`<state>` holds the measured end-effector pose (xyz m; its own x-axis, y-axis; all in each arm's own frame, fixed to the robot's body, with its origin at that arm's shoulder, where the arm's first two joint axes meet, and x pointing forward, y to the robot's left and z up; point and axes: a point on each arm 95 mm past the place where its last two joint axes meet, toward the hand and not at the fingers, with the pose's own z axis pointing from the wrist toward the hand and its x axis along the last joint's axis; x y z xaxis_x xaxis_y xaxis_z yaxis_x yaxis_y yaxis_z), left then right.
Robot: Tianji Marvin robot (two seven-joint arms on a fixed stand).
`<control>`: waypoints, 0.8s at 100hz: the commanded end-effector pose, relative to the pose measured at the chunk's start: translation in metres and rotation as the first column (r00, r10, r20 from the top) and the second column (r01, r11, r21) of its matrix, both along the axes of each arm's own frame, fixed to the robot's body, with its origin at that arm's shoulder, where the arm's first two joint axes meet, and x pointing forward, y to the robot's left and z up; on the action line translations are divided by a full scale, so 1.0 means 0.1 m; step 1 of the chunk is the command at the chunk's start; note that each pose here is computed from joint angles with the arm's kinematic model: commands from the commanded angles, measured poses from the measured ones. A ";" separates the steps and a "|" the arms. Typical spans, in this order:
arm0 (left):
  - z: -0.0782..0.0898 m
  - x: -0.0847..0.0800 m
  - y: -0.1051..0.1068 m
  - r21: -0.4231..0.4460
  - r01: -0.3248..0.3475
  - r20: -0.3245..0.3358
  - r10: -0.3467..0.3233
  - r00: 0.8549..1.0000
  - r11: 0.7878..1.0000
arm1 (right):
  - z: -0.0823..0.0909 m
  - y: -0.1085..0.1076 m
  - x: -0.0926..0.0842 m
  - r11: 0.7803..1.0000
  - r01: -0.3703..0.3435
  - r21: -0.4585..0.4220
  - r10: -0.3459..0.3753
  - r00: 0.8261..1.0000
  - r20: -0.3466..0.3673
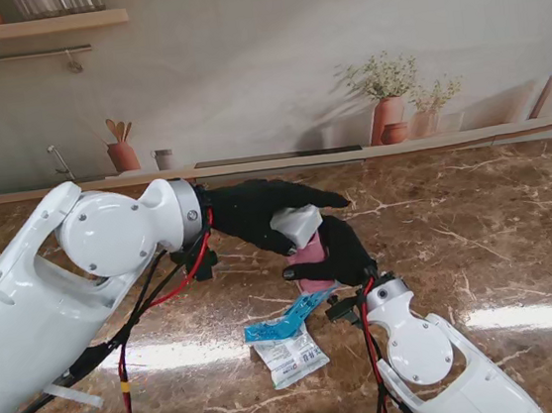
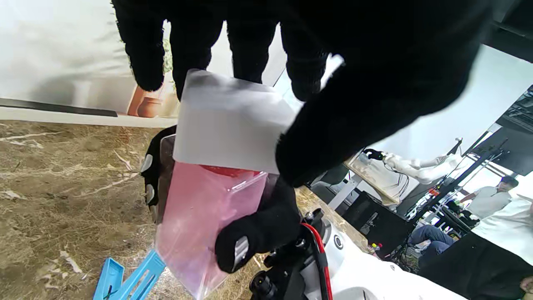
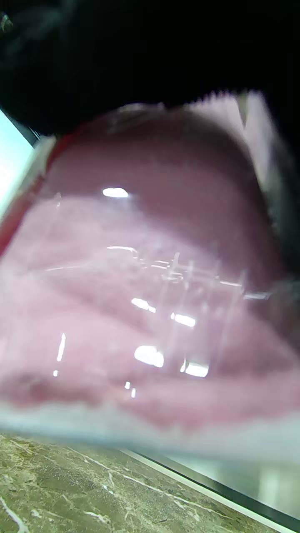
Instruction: Fill the seasoning bottle
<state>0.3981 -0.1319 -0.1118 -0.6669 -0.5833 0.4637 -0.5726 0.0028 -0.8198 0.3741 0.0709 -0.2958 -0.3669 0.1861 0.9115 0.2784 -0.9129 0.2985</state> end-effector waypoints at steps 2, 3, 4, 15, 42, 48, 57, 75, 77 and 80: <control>-0.03 0.03 0.03 0.017 -0.030 0.052 0.029 0.998 0.999 | 0.05 0.01 0.01 1.000 -0.003 0.011 0.003 1.000 0.002; -0.03 0.03 0.03 0.014 -0.031 0.055 0.030 0.998 0.999 | 0.05 0.01 0.01 1.000 -0.003 0.011 0.003 1.000 0.002; -0.02 0.03 0.03 0.011 -0.033 0.058 0.032 0.998 0.999 | 0.05 0.01 0.01 1.000 -0.004 0.010 0.003 1.000 0.002; -0.03 0.04 0.04 -0.066 -0.076 0.063 0.081 0.995 0.995 | 0.05 0.01 0.02 1.000 -0.005 0.006 0.005 1.000 0.003; -0.04 0.01 0.01 -0.092 -0.252 0.112 0.261 0.959 0.963 | 0.05 0.01 0.02 1.000 0.001 -0.023 -0.001 1.000 0.014; -0.05 -0.01 -0.01 -0.077 -0.285 0.120 0.293 0.949 0.955 | 0.05 0.01 0.03 1.000 0.003 -0.031 -0.002 1.000 0.018; -0.04 -0.03 -0.02 -0.030 -0.307 0.152 0.308 0.939 0.951 | 0.05 0.01 0.03 0.999 0.002 -0.043 -0.001 1.000 0.024; -0.05 -0.05 -0.07 0.001 -0.306 0.137 0.303 0.943 0.952 | 0.06 0.02 0.03 0.998 0.006 -0.070 -0.003 0.999 0.037; -0.05 -0.05 -0.07 0.006 -0.304 0.141 0.300 0.943 0.953 | 0.06 0.02 0.03 0.997 0.006 -0.072 -0.003 0.999 0.037; -0.05 -0.06 -0.07 0.013 -0.298 0.144 0.293 0.945 0.954 | 0.06 0.02 0.03 0.997 0.006 -0.073 -0.003 0.999 0.037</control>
